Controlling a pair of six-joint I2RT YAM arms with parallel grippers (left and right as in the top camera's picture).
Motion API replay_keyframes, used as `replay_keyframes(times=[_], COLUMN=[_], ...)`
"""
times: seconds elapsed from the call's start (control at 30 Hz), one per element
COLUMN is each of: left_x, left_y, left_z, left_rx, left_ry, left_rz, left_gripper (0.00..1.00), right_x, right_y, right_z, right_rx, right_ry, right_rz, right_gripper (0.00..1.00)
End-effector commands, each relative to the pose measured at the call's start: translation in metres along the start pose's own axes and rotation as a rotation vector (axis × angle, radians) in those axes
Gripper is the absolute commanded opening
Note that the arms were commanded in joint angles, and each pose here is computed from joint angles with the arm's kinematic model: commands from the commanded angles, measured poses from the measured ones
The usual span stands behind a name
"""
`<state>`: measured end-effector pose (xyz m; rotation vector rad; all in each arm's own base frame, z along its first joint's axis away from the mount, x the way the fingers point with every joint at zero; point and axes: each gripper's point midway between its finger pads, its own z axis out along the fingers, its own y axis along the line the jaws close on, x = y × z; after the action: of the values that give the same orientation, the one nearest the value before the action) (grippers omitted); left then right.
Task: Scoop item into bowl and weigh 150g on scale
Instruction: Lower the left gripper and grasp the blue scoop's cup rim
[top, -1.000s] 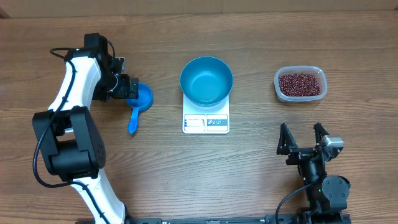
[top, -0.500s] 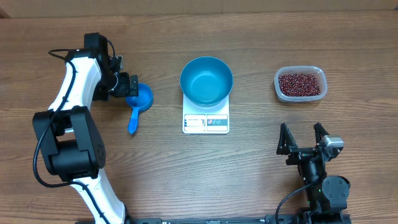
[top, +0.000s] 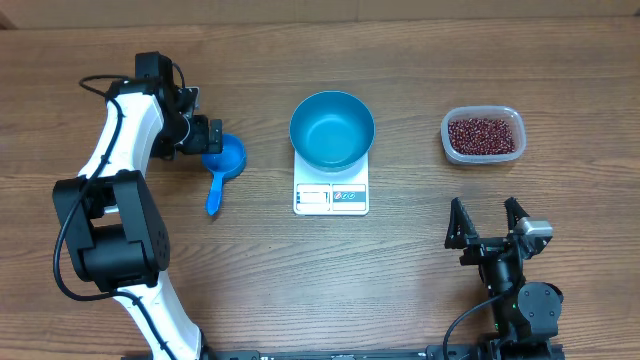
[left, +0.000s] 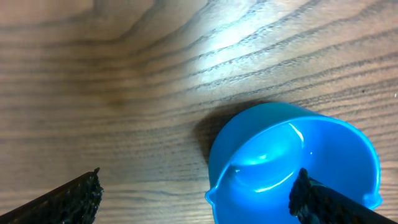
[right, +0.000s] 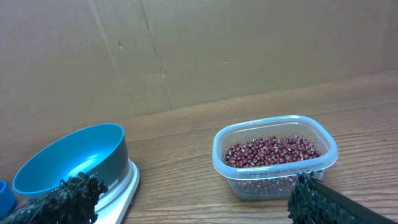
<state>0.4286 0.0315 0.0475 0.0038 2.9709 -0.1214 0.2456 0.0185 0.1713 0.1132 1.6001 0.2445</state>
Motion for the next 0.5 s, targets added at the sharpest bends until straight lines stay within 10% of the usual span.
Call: replay_keyframes(times=[0.0, 0.47], left_x=[0.0, -0.011], left_y=[-0.001, -0.007], left_z=[0.006, 0.007], left_rx=[-0.006, -0.009], left_ry=[0.002, -0.037], left_rz=[0.128, 0.184], left_gripper=[1.0, 1.0], right_x=[0.002, 0.002], right_y=[0.0, 0.0], right_z=[0.0, 0.0], right_rx=[-0.002, -0.002], right_ry=[-0.003, -0.003], right_rz=[-0.005, -0.005], right_gripper=[1.0, 1.0])
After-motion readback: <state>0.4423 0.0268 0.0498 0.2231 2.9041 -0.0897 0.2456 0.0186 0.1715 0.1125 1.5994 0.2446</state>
